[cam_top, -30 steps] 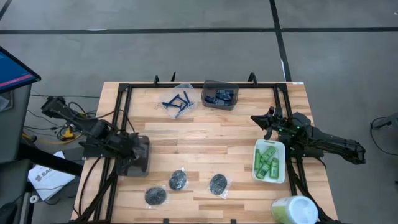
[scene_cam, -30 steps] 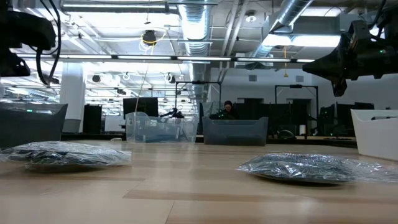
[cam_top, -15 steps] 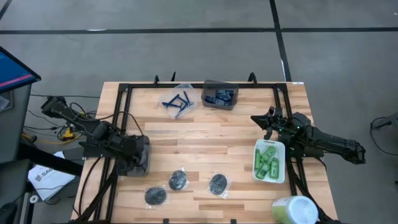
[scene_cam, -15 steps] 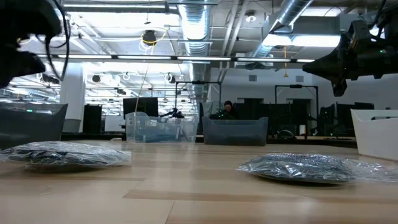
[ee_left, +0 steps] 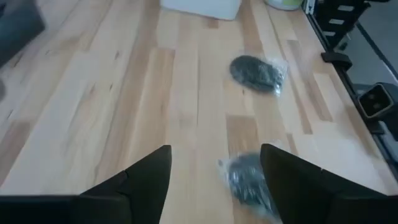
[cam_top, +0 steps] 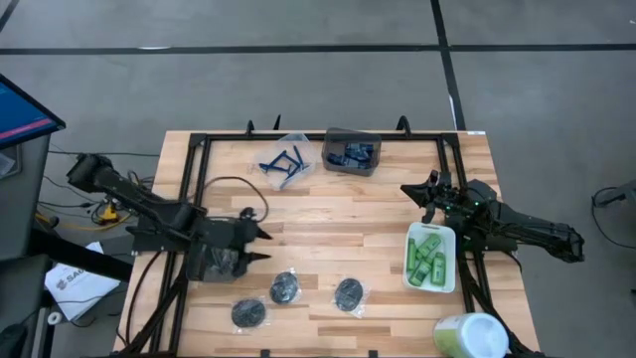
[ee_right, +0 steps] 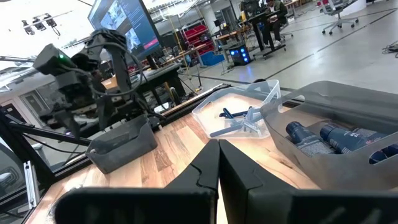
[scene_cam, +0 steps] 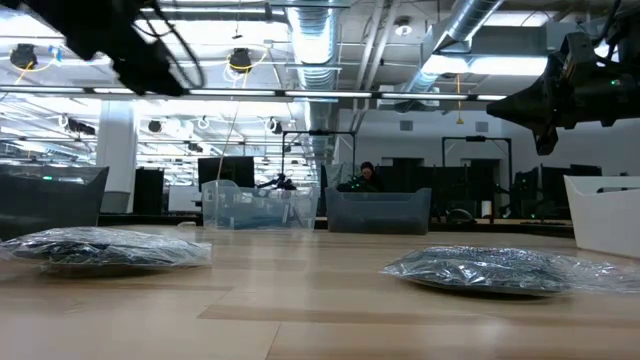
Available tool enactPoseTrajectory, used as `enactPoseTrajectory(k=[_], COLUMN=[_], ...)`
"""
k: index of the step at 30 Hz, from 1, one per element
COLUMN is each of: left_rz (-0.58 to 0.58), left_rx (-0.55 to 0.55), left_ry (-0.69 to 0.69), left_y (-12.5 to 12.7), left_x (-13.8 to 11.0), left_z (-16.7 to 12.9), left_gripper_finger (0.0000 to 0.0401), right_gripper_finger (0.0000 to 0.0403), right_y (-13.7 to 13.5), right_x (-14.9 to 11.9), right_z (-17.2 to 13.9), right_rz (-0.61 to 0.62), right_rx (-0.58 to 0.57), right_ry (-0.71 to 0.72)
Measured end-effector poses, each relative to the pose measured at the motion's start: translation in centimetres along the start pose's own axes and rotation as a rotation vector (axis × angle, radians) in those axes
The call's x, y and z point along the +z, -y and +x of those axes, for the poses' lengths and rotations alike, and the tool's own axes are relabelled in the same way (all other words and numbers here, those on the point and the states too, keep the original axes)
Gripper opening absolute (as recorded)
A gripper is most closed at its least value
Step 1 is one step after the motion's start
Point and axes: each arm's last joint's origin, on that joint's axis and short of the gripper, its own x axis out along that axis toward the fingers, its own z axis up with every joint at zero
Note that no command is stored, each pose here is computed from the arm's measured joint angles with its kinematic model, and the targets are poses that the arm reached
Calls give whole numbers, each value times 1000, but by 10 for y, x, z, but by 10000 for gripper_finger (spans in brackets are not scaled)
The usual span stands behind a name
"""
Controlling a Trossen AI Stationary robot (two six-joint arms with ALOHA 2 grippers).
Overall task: Pick & Place Travel size toiletries
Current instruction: Put the black hairbrush into the bottom black bin
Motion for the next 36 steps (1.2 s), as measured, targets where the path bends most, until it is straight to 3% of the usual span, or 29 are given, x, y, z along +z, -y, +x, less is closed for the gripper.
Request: enactPoseTrajectory(k=[5,12,20,30,36], left_rz=[15,1,-15,-24,-15], left_rx=[-49,-181,-231,-220,-255], left_ry=[-7,-19,52,-84,-105], left_y=[3,6,-1,-11,-8], left_x=[1,-20,-50,-75,-77], left_z=[38,77,92,122,131], left_gripper_finger=[249,255,255,254,254], right_gripper_finger=[0,0,0,0,0], right_y=[0,0,0,0,0], right_x=[0,0,0,0,0], right_z=[0,0,0,0,0], right_rz=[0,0,0,0,0], right_rx=[0,0,0,0,0], right_ry=[0,0,0,0,0])
